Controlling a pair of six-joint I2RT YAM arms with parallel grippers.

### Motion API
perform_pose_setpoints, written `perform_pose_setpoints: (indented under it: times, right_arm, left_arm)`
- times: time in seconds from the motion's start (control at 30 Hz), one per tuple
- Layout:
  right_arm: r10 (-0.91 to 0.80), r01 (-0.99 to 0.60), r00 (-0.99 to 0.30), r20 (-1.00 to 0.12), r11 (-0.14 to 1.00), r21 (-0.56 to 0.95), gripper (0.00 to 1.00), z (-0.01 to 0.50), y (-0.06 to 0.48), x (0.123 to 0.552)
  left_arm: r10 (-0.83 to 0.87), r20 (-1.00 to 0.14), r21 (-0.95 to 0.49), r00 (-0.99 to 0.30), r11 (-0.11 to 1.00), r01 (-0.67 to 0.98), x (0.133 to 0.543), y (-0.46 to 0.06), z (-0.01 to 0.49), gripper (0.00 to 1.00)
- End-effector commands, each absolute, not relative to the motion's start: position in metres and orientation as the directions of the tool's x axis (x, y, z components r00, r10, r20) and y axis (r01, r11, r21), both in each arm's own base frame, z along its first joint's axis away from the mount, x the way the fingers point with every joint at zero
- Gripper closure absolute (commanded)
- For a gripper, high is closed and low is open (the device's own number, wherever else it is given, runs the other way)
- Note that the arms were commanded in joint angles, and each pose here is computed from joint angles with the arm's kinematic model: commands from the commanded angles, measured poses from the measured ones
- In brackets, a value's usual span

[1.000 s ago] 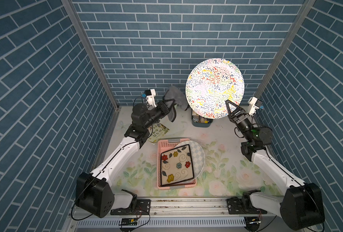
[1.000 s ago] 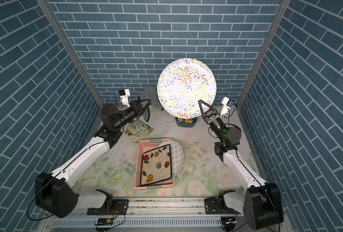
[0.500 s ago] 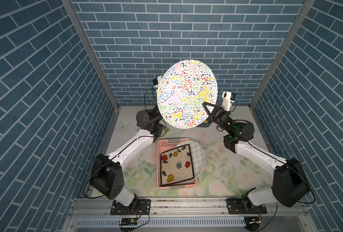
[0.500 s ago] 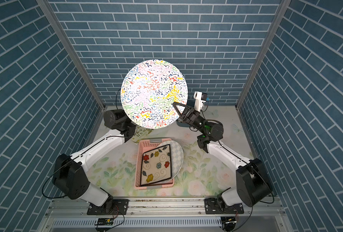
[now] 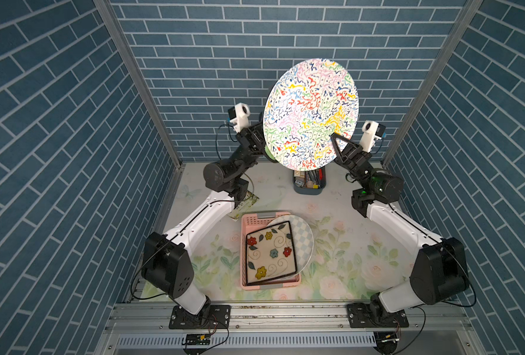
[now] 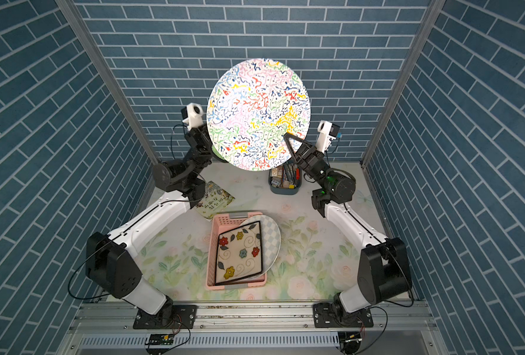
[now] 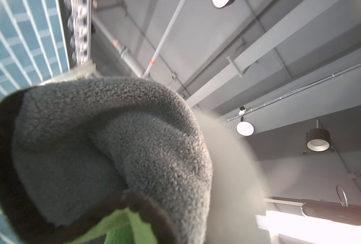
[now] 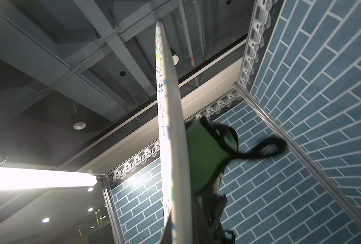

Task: Wipe the wet plate dry
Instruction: Wipe the plate with towel.

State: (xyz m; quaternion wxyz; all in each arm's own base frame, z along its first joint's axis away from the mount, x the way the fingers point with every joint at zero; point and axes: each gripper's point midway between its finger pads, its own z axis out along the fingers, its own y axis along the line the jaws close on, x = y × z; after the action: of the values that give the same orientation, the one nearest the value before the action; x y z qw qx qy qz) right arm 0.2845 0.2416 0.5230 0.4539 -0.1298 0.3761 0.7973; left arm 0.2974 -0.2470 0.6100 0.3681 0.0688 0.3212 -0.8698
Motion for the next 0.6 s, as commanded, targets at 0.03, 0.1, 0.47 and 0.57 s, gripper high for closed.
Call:
perform_pose_setpoints:
  times: [0.03,0.1,0.47,0.57]
  right_arm:
    - [0.557,-0.832,-0.552,-0.62,-0.325,0.449,1.0,0.515,0.285,0.252]
    - [0.541,-0.826,-0.564,-0.624,-0.349,0.443,1.0,0.519,0.296,0.251]
    - [0.759,-0.855,-0.412,-0.505,-0.129,0.503,1.0,0.536,0.194,0.344]
    - [0.803,-0.82,-0.357,-0.477,-0.025,0.572,1.0,0.509,0.154,0.355]
  left_arm:
    - [-0.575,-0.46,-0.364,-0.677,-0.573,0.734,0.251,-0.247,0.648,1.0]
    - [-0.544,-0.46,-0.37,-0.702,-0.601,0.708,0.248,-0.262,0.639,1.0]
    - [-0.586,-0.557,-0.506,-0.589,-0.323,0.8,0.229,-0.273,0.565,1.0]
    - [-0.622,-0.686,-0.488,-0.377,0.009,0.873,0.239,-0.255,0.556,1.0]
